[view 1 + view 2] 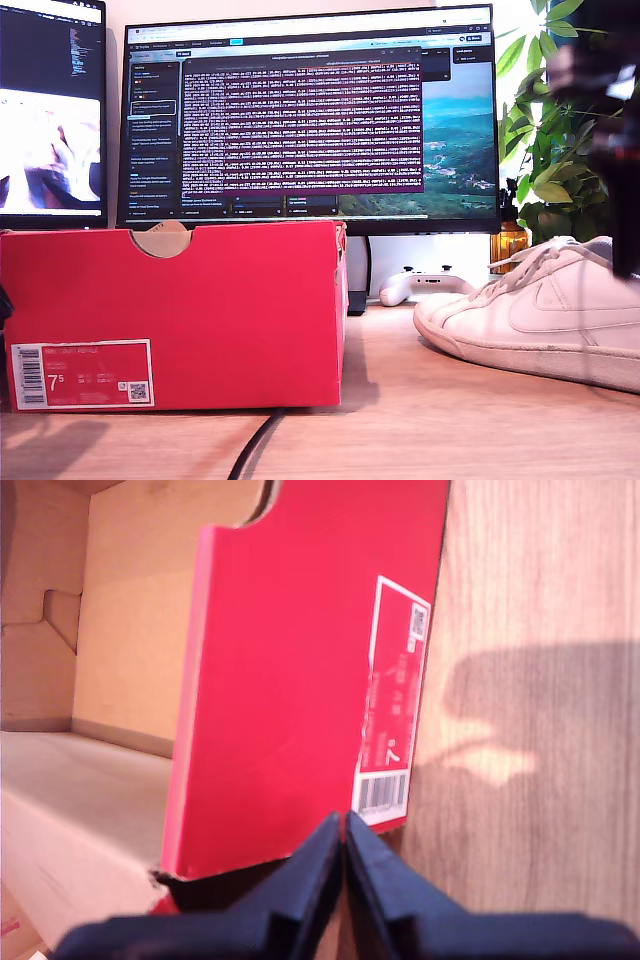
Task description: Pack the white shoes by picking the first shoe and placing it inside the red shoebox, left side, then picking and rotating the second shoe and placing it in the shoebox
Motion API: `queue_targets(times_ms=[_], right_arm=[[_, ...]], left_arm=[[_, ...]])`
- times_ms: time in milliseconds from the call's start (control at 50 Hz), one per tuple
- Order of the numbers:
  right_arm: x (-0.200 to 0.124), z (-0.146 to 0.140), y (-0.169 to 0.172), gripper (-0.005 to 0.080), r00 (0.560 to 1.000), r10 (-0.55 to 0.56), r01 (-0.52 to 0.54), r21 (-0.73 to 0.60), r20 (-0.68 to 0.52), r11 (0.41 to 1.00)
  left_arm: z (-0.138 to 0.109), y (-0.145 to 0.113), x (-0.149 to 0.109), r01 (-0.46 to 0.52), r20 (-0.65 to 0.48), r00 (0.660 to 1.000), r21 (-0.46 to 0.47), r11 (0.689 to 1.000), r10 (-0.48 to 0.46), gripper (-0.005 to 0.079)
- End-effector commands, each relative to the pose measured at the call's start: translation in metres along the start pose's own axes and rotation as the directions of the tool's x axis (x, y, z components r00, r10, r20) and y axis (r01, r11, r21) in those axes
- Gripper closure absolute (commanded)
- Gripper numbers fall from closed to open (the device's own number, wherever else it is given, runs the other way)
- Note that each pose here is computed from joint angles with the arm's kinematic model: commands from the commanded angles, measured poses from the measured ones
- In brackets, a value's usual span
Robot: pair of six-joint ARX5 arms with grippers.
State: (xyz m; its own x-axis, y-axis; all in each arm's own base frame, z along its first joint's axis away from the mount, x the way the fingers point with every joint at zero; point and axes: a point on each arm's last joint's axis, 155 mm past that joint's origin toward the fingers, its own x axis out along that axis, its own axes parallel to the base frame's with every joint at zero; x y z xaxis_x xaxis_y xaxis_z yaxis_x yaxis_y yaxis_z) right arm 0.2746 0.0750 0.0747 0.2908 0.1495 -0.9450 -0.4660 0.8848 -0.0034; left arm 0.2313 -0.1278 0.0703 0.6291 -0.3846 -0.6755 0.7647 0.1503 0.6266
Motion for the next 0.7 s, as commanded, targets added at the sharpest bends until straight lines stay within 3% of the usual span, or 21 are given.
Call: queue_targets(times_ms=[0, 280, 340, 440, 680], right_arm=[[0.007, -0.005, 0.0, 0.0413, 0.999, -0.001, 0.001, -0.012, -0.038, 1.0], [0.027, -0.014, -0.001, 0.0432, 0.993, 0.014, -0.02, -0.053, -0.115, 0.998], [0.03, -0.014, -0.001, 0.0501, 0.993, 0.014, -0.021, -0.056, -0.117, 0.998], [0.031, -0.011, -0.002, 0.078, 0.994, 0.013, -0.019, -0.057, -0.109, 0.998], [0.02, 0.011, 0.017, 0.0765, 0.996, 0.073, -0.074, -0.022, -0.057, 0.997]], left_arm=[[0.002, 0.0, 0.001, 0.001, 0.008, 1.0, 0.003, 1.0, -0.001, 0.0764], [0.002, 0.0, 0.001, 0.0, 0.008, 1.0, 0.0, 1.0, 0.0, 0.0764], [0.002, 0.0, 0.001, 0.001, 0.008, 1.0, 0.0, 1.0, -0.001, 0.0764], [0.002, 0.0, 0.001, 0.001, 0.008, 1.0, 0.0, 1.0, -0.001, 0.0764], [0.002, 0.0, 0.001, 0.001, 0.007, 1.0, 0.0, 1.0, -0.001, 0.0764]])
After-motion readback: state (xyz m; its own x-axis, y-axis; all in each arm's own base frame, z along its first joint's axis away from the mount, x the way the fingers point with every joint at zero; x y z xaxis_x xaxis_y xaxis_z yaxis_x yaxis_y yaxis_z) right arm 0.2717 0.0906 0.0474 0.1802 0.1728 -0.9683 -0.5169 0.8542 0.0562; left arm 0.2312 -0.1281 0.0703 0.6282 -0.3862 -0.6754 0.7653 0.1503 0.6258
